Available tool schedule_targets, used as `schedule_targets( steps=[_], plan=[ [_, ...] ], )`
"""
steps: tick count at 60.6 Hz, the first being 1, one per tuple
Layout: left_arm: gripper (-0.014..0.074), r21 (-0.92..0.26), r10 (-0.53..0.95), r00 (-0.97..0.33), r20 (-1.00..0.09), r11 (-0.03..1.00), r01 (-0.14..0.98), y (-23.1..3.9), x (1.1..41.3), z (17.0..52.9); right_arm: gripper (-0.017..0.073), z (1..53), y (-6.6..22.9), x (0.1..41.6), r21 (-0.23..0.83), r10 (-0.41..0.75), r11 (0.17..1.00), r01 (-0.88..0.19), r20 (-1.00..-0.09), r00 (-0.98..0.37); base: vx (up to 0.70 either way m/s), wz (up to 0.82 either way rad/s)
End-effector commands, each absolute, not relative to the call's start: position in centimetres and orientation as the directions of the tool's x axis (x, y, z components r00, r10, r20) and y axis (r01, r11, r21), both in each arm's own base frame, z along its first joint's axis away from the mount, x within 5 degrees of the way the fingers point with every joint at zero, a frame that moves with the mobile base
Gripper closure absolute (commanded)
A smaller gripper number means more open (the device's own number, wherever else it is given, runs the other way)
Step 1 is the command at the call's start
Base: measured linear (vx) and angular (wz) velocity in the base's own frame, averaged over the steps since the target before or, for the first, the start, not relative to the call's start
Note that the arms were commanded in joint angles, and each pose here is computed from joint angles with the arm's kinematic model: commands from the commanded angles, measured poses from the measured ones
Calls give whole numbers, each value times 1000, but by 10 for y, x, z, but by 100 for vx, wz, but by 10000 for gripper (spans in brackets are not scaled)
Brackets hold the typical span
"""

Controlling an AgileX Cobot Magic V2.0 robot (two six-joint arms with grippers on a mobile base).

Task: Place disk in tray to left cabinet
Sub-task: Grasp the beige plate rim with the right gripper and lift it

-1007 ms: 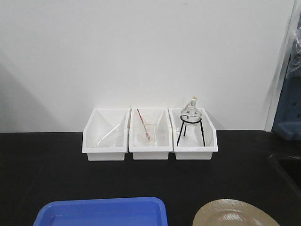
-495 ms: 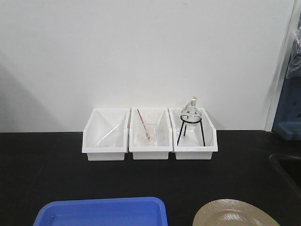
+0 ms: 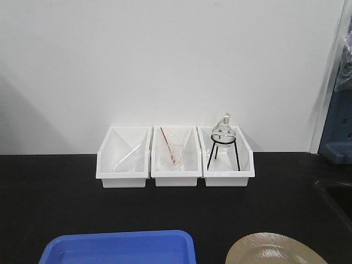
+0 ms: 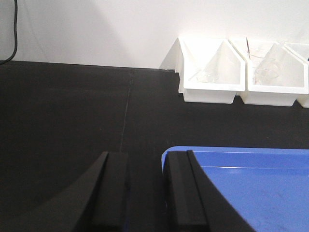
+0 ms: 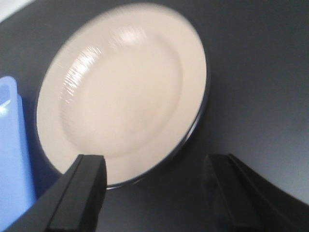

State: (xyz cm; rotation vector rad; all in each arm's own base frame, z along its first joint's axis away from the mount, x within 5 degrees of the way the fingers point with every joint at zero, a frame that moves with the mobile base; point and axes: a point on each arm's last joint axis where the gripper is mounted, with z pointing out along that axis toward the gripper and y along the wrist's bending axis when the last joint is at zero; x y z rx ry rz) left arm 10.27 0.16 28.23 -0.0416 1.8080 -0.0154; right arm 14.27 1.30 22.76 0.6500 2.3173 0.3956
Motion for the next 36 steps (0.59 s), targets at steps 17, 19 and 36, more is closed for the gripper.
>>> schedule_targets(
  steps=[17,19,36],
  plan=[
    [260,-38,-41,-135,-990,999,-20,2,105,300,71,209,14,190,612,808,582,536,-361,-466,0,0],
    [260,-38,-41,-135,-990,999,-20,2,105,300,71,205,14,191,607,815,571,553,-343,-466,0,0],
    [260,-38,-41,-135,-990,999,-20,2,105,300,71,185,13,207,594,844,532,604,-313,-435,0,0]
  ],
)
